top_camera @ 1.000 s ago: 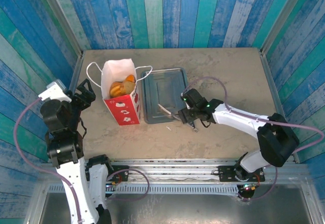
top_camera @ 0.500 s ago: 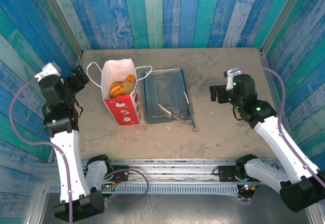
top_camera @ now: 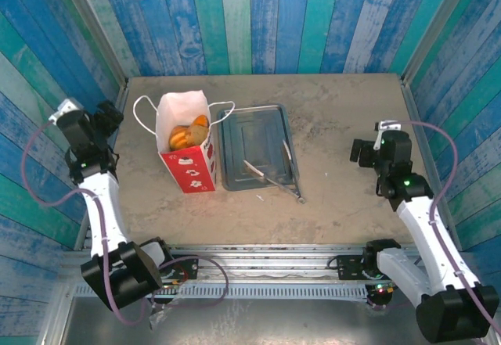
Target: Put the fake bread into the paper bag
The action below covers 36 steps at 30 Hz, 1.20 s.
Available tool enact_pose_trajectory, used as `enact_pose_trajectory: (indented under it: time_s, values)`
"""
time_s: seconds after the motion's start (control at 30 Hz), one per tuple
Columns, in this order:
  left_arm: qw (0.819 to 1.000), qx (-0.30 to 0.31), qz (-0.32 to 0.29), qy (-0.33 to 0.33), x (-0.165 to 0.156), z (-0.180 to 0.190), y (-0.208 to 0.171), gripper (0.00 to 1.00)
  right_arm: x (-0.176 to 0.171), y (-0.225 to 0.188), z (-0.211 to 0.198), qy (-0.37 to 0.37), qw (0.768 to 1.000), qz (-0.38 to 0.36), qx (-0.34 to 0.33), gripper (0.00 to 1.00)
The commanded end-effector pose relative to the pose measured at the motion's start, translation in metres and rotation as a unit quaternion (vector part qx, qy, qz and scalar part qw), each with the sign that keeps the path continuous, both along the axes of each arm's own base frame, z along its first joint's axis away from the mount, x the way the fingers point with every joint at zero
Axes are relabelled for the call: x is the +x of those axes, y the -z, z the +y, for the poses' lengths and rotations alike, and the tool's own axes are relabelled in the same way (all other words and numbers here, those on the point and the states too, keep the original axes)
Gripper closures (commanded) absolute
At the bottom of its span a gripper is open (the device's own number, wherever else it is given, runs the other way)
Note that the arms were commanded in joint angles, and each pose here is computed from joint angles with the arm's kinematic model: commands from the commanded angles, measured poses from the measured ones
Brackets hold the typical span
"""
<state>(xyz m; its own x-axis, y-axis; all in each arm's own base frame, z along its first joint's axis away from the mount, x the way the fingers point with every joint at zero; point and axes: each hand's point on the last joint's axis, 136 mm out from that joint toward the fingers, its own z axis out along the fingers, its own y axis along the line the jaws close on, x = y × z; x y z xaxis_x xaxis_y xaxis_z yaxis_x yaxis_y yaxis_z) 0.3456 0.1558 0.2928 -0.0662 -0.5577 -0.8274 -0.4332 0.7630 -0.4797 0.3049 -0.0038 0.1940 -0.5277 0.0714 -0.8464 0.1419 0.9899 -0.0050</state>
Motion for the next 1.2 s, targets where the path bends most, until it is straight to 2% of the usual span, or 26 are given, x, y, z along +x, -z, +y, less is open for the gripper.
enact_pose_trajectory:
  time_s: [0.0,0.1,0.3,0.5,0.8,1.17]
  values:
    - [0.999,0.028,-0.034,-0.009,0.002,0.006,0.002,0.06,0.012,-0.001,-0.017,0.046,0.997,-0.059,-0.016,0.00]
    - [0.999,0.026,-0.023,-0.011,0.000,0.005,0.029,0.06,0.017,0.020,-0.024,0.068,0.996,-0.056,-0.018,0.00]
    - [0.999,0.037,0.015,-0.011,0.004,-0.011,0.081,0.06,0.036,0.058,-0.026,0.064,0.997,-0.021,-0.045,0.00]
    - [0.999,0.030,0.016,-0.017,0.002,-0.024,0.118,0.06,0.056,0.070,-0.018,0.039,0.997,-0.048,-0.045,0.00]
    - [0.995,0.097,0.004,0.024,0.000,-0.060,0.138,0.06,0.079,0.070,0.001,-0.015,0.994,-0.100,-0.042,0.00]
    - [0.983,0.156,-0.041,0.087,0.001,-0.092,0.141,0.06,0.092,0.093,0.012,-0.055,0.991,-0.108,-0.059,0.00]
